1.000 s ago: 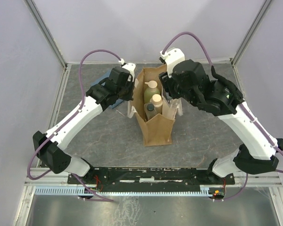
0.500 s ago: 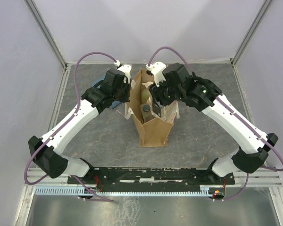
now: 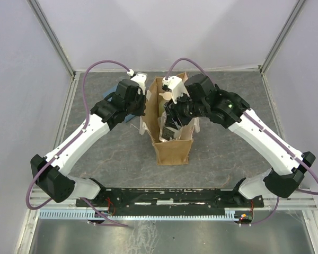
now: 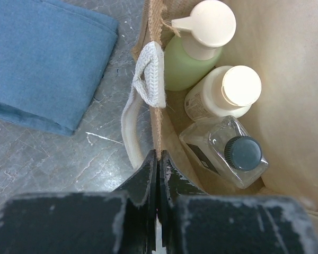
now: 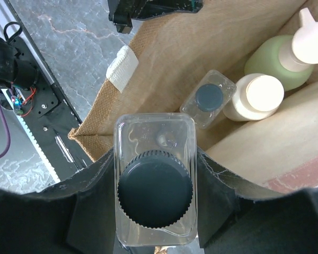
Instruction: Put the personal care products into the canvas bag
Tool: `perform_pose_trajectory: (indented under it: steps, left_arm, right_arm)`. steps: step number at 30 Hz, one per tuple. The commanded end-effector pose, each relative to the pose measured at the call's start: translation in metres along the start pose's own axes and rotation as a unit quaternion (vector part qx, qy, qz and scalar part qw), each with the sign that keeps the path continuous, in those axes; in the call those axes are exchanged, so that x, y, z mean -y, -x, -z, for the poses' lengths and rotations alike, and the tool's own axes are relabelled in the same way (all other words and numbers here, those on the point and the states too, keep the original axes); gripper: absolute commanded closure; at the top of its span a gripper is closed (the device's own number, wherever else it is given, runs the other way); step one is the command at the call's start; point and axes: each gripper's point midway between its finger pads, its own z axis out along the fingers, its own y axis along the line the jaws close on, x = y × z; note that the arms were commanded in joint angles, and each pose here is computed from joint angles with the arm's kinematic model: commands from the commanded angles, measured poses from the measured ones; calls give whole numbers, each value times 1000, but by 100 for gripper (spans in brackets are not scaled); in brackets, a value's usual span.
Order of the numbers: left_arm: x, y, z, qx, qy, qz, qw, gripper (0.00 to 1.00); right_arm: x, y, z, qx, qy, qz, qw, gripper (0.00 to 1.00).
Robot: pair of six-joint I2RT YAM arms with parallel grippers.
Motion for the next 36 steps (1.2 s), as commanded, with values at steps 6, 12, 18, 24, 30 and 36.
perform_pose_trajectory:
  steps: [6, 12, 18, 24, 30, 36]
  left_arm:
    - [6, 51, 25, 84, -26, -7, 996, 97]
    - [7, 54, 30, 83, -27, -11, 996, 97]
    - [7, 52, 30, 81, -28, -11, 996, 97]
    - [7, 53, 30, 82, -28, -10, 996, 97]
    - [7, 54, 29, 81, -28, -10, 996, 97]
    - [8, 54, 30, 82, -29, -9, 996, 97]
  right_arm:
    - [-10, 2, -13, 60, 36, 19, 997, 100]
    - [-10, -24, -32, 45, 55, 42, 997, 100]
    - [-3, -55, -56, 11, 53, 50, 997, 100]
    - [7, -81, -78, -18, 35, 48, 998, 100]
    - [2, -109, -101, -58, 26, 57, 996, 100]
    - [-2, -130, -119, -84, 16, 59, 995, 100]
